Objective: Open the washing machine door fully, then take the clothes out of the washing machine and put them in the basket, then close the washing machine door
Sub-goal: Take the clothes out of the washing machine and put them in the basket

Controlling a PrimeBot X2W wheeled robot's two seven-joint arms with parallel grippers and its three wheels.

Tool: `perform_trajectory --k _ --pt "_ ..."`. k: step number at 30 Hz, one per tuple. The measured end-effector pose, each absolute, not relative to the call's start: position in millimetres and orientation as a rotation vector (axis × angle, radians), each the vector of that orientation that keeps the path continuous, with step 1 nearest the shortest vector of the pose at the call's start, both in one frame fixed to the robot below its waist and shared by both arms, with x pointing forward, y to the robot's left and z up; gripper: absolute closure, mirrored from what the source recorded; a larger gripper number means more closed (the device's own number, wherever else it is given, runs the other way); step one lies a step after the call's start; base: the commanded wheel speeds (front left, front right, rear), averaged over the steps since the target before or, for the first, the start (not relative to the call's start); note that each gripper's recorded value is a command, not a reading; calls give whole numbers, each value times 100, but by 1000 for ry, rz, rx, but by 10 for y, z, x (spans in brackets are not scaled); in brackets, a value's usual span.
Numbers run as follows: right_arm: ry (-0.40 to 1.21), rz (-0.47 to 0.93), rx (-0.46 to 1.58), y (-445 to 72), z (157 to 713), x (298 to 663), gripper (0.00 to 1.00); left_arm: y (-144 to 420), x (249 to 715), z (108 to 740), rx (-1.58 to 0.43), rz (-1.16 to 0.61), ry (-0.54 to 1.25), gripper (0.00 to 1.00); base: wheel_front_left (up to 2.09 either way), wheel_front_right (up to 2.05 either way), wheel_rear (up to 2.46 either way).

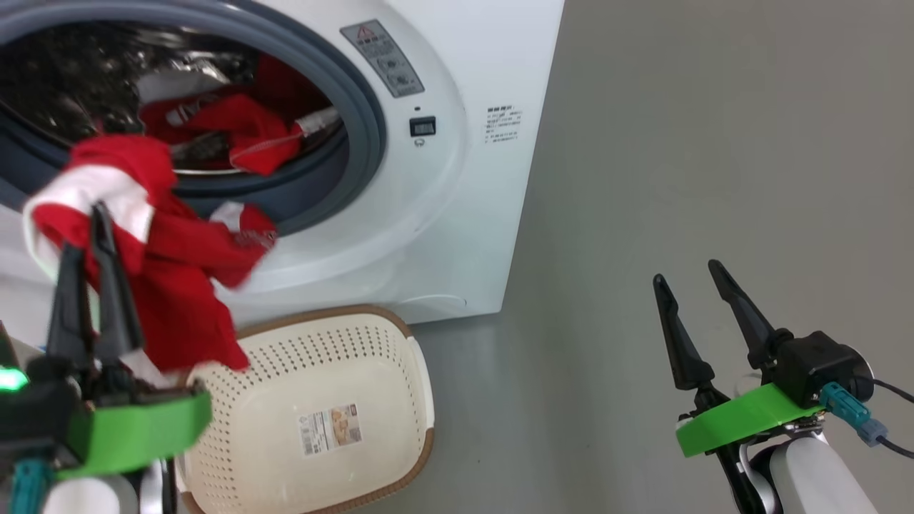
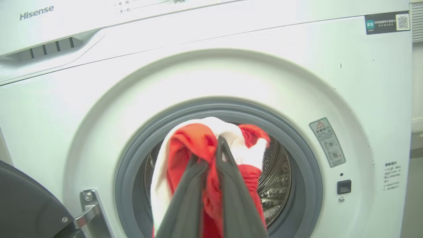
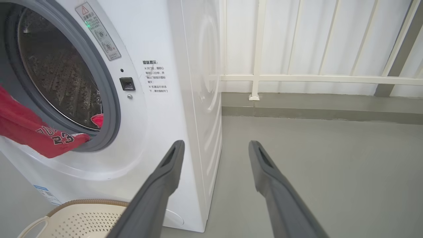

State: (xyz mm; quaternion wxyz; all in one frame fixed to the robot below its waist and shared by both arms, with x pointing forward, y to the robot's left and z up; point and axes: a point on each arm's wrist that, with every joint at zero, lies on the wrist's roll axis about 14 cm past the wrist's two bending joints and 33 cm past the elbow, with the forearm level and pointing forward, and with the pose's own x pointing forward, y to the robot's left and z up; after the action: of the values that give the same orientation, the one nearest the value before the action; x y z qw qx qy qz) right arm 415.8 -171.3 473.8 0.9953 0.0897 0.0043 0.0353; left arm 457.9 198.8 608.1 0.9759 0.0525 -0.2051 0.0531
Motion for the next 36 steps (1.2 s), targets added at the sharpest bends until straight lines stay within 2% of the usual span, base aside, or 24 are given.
perform_trajectory --k 11,23,30,36 --pt "-17 88 183 -1657 4844 4106 0 1757 4226 6171 61 36 -442 100 0 0 0" --pt "51 88 184 -1641 4603 4085 0 1591 4216 4415 -200 16 105 100 0 0 0" --pt "90 74 179 -1687 4447 4131 0 1528 4403 3815 -255 22 289 100 0 0 0" --pt "98 66 166 -1746 4383 4254 0 1401 4404 3192 -328 27 531 100 0 0 0"
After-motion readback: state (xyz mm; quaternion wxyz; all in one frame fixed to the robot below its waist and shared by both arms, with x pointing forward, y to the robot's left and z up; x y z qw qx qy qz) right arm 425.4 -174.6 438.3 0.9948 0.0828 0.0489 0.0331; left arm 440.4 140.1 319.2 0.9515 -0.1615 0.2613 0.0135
